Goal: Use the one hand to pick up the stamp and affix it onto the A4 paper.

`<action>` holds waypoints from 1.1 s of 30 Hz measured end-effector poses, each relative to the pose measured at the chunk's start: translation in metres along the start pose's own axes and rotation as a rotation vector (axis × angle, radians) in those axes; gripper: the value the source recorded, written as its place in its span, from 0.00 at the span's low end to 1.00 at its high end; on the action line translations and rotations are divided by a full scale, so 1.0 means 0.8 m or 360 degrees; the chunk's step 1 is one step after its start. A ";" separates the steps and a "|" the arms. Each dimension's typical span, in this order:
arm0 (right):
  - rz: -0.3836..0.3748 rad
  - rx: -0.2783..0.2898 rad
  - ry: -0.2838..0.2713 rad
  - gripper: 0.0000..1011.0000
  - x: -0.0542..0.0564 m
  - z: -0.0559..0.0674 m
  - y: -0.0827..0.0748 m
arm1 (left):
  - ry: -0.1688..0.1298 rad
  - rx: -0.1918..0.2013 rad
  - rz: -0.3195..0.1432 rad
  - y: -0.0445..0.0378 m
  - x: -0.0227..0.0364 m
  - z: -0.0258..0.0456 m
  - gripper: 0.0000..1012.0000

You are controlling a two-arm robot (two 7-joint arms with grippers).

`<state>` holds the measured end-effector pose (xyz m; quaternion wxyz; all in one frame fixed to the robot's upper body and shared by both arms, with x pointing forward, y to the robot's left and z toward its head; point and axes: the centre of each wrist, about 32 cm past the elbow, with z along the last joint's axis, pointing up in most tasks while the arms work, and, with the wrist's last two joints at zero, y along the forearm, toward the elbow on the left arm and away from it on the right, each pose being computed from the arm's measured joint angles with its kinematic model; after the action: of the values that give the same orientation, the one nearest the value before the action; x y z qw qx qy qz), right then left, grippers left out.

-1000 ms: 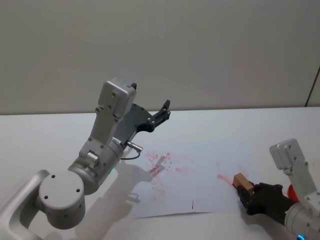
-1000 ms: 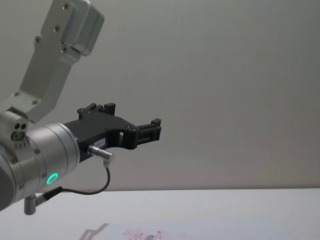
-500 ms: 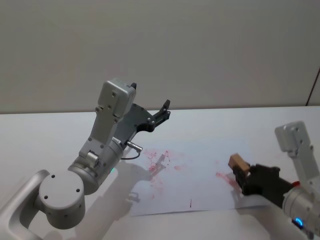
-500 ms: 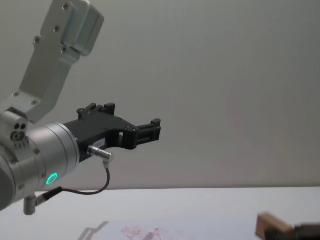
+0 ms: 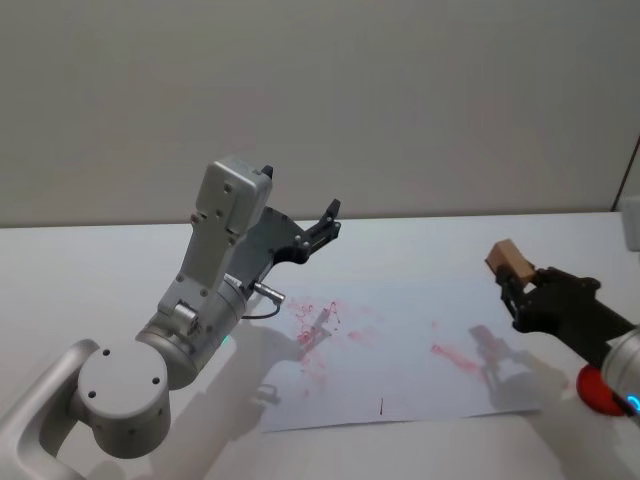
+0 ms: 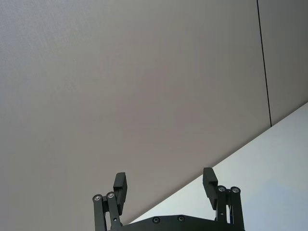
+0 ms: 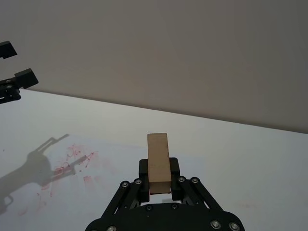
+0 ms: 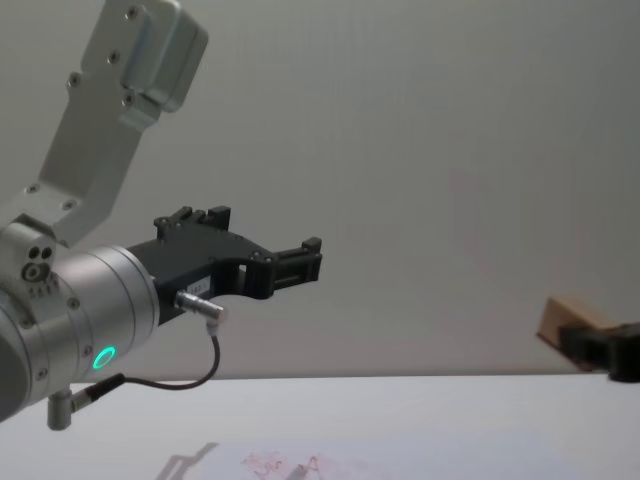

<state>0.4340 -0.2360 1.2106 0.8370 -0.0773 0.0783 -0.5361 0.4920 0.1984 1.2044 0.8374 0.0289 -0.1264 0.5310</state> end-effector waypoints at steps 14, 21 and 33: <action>-0.0174 -0.0137 -0.0011 0.22 0.019 -0.027 -0.045 | 0.0000 0.0000 0.0000 0.000 0.0000 0.0000 0.99; -0.0247 -0.0248 -0.0054 0.22 0.027 -0.049 -0.065 | 0.0000 0.0000 0.0000 0.000 0.0000 0.0000 0.99; -0.0319 -0.0341 -0.0132 0.22 0.040 -0.072 -0.076 | 0.0000 0.0000 0.0000 0.000 0.0000 0.0000 0.99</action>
<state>0.3813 -0.2925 1.1660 0.7686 -0.1958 0.0923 -0.6019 0.4920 0.1984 1.2044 0.8374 0.0289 -0.1265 0.5310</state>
